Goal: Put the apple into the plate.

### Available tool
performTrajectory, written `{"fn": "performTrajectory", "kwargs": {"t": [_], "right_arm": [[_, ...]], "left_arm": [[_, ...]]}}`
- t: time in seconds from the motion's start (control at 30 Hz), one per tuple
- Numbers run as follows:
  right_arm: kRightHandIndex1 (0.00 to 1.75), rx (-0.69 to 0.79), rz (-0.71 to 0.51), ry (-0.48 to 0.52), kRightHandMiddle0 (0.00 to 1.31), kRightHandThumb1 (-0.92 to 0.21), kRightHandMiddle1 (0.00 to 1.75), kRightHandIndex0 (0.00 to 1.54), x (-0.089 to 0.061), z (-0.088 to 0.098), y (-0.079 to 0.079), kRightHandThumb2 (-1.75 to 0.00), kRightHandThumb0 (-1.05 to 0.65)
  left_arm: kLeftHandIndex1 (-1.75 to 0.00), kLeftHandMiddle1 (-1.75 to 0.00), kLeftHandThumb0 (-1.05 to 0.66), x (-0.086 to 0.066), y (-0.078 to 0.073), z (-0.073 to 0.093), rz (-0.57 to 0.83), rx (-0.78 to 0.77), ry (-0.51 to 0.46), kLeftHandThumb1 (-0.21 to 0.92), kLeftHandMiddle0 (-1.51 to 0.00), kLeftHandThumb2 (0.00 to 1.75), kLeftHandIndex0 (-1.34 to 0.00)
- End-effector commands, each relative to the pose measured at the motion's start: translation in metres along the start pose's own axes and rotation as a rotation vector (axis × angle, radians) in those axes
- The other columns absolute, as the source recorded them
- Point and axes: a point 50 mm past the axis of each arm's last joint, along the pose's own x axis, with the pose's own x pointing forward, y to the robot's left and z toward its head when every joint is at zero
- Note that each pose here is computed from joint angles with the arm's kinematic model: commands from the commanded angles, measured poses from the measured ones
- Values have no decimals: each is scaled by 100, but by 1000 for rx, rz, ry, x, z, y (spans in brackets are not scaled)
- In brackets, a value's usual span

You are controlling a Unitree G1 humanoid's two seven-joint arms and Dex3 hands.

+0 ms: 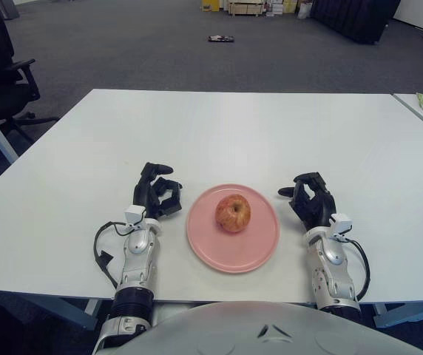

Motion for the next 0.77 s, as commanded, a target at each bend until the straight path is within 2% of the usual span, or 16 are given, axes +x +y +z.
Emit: {"fn": "performTrajectory", "kwargs": {"t": [0.0,0.47,0.73], "right_arm": [[131,5,-22,69,32,-70,175,60,-6,-14,-4,-83,-38],[133,1,-43,48,33,-69,175,57,-8,-13,-5,-84,-38],[129,-135,-134,7,33,-69,175,56,-9,-11,-5,-85,-38]], "left_arm": [[-175,-142,-1,-4,3,-9,9,3,52,36,-69,117,-43],[-175,-146,-1,-5,3,-9,8,13,57,33,-70,122,-44],[-175,-145,-1,-6,3,-8,13,3,58,35,-69,119,-43]]}}
